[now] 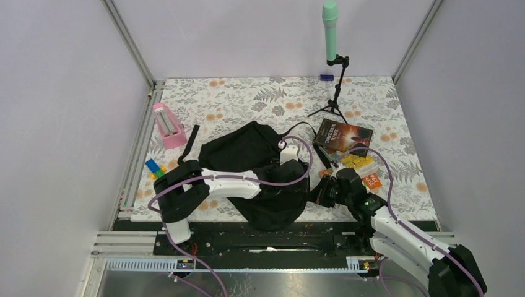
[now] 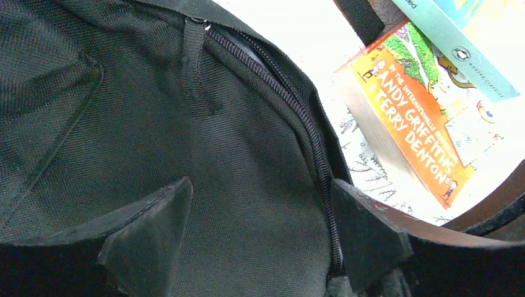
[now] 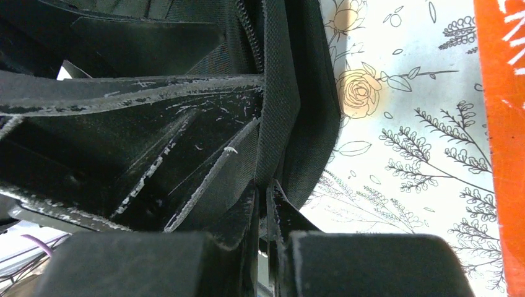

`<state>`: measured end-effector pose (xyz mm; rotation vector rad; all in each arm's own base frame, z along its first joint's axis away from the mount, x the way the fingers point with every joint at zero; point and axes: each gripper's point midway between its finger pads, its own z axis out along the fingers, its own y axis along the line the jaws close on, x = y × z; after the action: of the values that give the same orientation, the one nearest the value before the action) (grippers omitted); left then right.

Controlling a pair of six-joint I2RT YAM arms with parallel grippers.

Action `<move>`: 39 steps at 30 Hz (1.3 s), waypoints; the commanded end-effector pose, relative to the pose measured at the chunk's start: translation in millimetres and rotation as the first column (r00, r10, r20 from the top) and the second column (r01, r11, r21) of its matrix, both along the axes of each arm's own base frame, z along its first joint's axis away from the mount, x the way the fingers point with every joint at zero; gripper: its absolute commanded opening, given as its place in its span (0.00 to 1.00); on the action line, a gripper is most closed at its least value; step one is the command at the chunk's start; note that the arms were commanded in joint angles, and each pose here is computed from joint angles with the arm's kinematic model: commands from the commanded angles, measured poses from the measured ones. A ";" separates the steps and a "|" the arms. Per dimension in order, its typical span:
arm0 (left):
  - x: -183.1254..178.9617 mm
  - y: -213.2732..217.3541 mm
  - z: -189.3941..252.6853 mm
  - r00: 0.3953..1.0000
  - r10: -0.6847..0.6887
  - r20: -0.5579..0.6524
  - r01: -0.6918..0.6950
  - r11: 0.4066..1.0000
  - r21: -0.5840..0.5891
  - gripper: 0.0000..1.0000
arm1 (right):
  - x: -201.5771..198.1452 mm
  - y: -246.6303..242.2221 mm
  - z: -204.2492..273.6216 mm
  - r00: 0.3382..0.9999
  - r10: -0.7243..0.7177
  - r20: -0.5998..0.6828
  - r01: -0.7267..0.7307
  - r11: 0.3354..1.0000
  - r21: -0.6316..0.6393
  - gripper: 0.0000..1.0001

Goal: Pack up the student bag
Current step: Unzip the student bag at the center of the board.

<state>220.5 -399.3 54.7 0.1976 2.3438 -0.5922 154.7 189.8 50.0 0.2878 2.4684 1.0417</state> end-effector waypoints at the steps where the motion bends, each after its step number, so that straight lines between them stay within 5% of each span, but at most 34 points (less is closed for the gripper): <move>1: 5.4 -7.8 9.3 1.000 0.002 0.019 -0.002 1.000 -0.014 0.79 | -2.0 -2.6 -0.7 1.000 0.006 0.009 -0.006 1.000 -0.017 0.00; 5: 4.3 -9.5 2.7 1.000 -0.006 0.008 0.006 1.000 -0.004 0.71 | -1.8 -2.7 -0.7 1.000 0.005 0.010 -0.005 1.000 -0.018 0.00; 11: 5.8 -6.3 14.3 0.999 -0.009 0.031 0.010 1.000 -0.007 0.24 | -2.1 -4.8 -0.2 1.000 -0.004 0.008 0.004 1.000 -0.025 0.01; 16: 13.0 6.2 57.8 0.995 -0.003 0.096 0.008 0.998 -0.057 0.05 | 0.7 -7.0 7.1 0.999 -0.020 0.030 0.020 0.999 -0.027 0.18; 18: 16.0 11.3 76.9 0.992 -0.007 0.123 0.017 0.997 -0.077 0.02 | 2.1 -7.5 10.8 0.999 -0.022 0.041 0.023 0.999 -0.029 0.18; 22: 18.2 17.8 113.7 0.988 -0.066 0.141 0.081 0.991 -0.105 0.00 | 7.9 -8.6 16.7 0.997 -0.024 0.070 0.027 0.999 -0.046 0.00; 39: 35.1 86.4 202.0 0.959 -0.281 0.041 0.284 0.954 -0.095 0.00 | 129.5 -4.4 88.5 0.968 0.091 0.234 0.011 0.916 -0.402 0.01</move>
<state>266.6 -308.2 222.0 0.3586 2.2911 -0.6813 244.1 190.1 111.6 0.0692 2.4560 0.6507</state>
